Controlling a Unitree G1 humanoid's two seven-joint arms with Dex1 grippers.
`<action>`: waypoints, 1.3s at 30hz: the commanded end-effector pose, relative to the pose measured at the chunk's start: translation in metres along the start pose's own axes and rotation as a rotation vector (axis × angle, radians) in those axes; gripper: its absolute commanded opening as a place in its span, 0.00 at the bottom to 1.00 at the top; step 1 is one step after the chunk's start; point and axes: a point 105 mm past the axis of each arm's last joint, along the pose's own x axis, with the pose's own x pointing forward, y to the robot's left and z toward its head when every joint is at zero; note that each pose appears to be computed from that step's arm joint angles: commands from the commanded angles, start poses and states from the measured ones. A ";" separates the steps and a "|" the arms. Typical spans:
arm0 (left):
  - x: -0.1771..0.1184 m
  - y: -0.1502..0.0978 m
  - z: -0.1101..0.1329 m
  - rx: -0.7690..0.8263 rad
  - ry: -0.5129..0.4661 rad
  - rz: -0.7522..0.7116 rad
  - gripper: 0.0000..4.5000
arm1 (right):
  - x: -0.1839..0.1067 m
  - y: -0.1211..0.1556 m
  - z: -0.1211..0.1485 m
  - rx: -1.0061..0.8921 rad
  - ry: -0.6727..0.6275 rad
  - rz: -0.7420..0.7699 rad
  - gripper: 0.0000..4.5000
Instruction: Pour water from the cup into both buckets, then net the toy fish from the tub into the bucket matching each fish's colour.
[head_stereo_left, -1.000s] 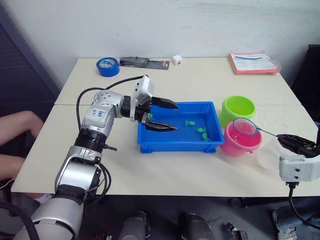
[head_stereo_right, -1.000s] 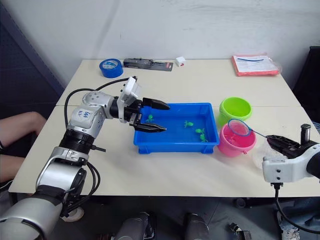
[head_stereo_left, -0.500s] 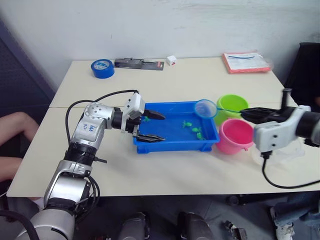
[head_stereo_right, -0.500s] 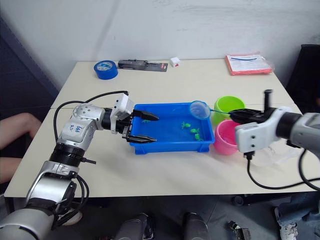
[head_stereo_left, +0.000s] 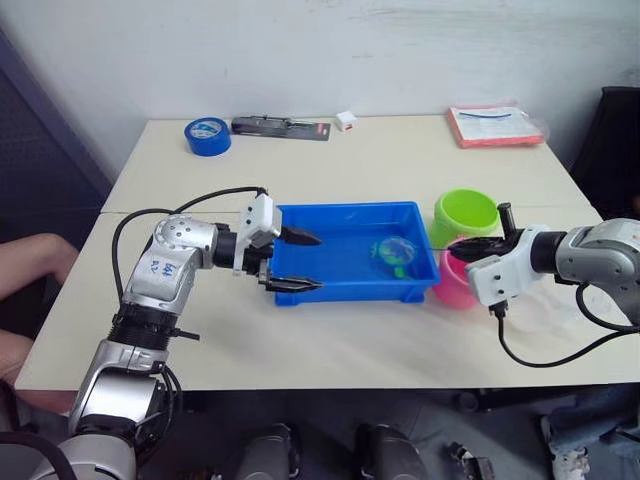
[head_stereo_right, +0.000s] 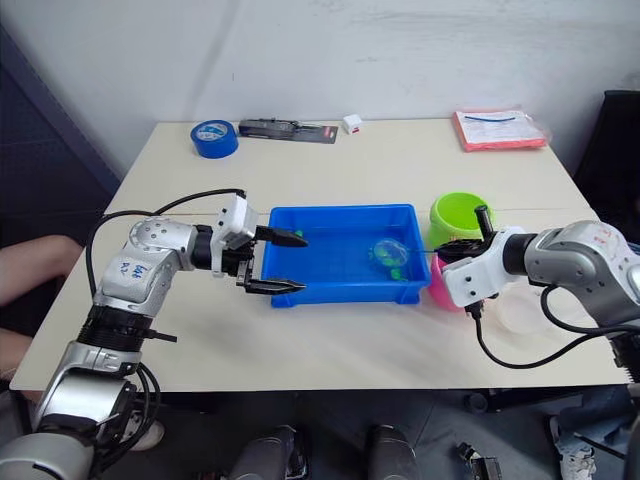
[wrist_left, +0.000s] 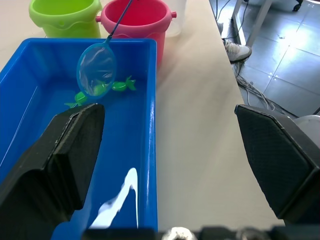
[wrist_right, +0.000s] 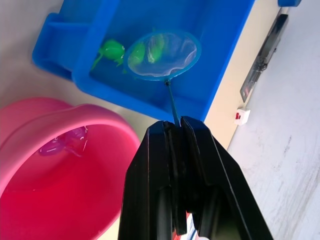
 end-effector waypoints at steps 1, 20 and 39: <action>-0.007 0.001 0.013 0.037 -0.029 0.025 1.00 | -0.002 -0.006 -0.005 -0.042 0.013 -0.015 0.18; -0.006 0.002 0.014 0.031 -0.042 0.031 1.00 | -0.002 -0.014 0.014 0.058 -0.068 -0.024 0.18; -0.011 0.007 0.013 0.028 -0.032 0.051 1.00 | 0.033 0.022 0.017 0.505 -0.050 0.081 0.18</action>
